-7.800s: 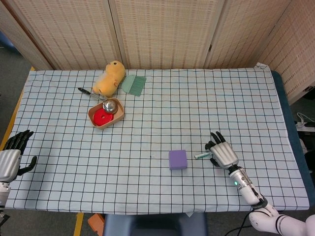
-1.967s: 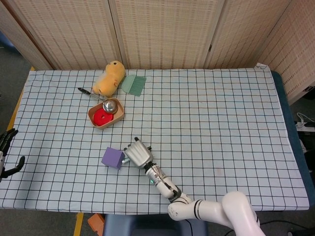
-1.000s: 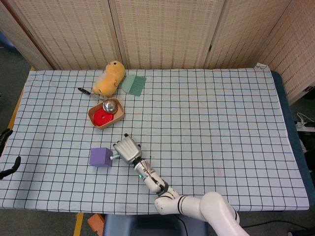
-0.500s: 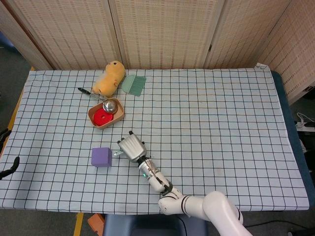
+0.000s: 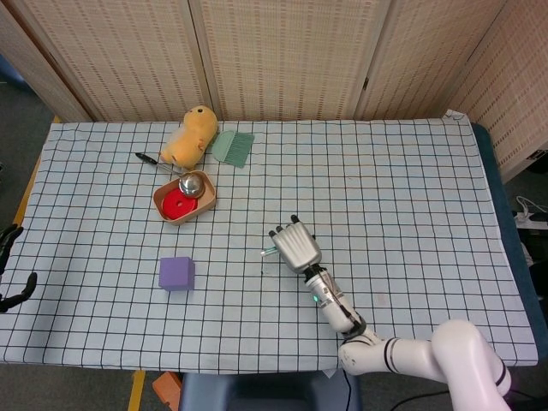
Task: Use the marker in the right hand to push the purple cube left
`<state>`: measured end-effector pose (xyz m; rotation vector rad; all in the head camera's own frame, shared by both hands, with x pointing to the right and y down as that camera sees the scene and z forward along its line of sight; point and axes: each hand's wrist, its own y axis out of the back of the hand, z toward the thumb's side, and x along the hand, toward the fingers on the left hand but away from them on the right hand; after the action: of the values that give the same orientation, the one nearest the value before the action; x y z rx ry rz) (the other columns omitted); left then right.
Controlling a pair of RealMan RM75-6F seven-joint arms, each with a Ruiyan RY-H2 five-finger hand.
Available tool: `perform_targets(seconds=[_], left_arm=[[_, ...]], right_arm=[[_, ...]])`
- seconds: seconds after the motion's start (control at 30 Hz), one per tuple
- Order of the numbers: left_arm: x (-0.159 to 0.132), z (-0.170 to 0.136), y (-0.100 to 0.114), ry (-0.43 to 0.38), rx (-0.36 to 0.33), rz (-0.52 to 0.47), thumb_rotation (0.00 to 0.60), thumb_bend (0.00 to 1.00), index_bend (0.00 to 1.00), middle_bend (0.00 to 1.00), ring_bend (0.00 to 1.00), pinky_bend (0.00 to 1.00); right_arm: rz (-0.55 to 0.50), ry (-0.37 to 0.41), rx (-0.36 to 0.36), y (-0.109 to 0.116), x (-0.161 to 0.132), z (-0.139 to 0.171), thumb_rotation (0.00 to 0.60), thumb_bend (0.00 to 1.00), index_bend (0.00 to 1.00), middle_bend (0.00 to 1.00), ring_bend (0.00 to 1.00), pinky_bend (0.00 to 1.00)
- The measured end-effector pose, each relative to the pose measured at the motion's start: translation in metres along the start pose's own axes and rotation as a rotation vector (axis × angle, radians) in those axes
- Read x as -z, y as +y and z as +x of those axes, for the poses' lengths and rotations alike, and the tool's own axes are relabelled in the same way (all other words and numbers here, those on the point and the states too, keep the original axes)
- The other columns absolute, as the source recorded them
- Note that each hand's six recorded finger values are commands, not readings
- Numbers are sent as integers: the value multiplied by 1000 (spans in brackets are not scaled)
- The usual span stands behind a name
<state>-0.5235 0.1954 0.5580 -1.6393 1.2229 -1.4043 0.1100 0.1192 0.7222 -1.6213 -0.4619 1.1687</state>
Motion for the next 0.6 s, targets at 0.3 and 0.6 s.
perform_targets(seconds=[0.3,0.6], left_arm=[[1,1,-4,8,11,8,600,448,0,2,0,93],[2,4,-6,14,18,14,600,448,0,2,0,93]], right_arm=[[-13,-89,-104,-40,55,52,600,408,750,745,561,327],[-29,-77,-229,-62,69,73,600,332,12,122,88,120]])
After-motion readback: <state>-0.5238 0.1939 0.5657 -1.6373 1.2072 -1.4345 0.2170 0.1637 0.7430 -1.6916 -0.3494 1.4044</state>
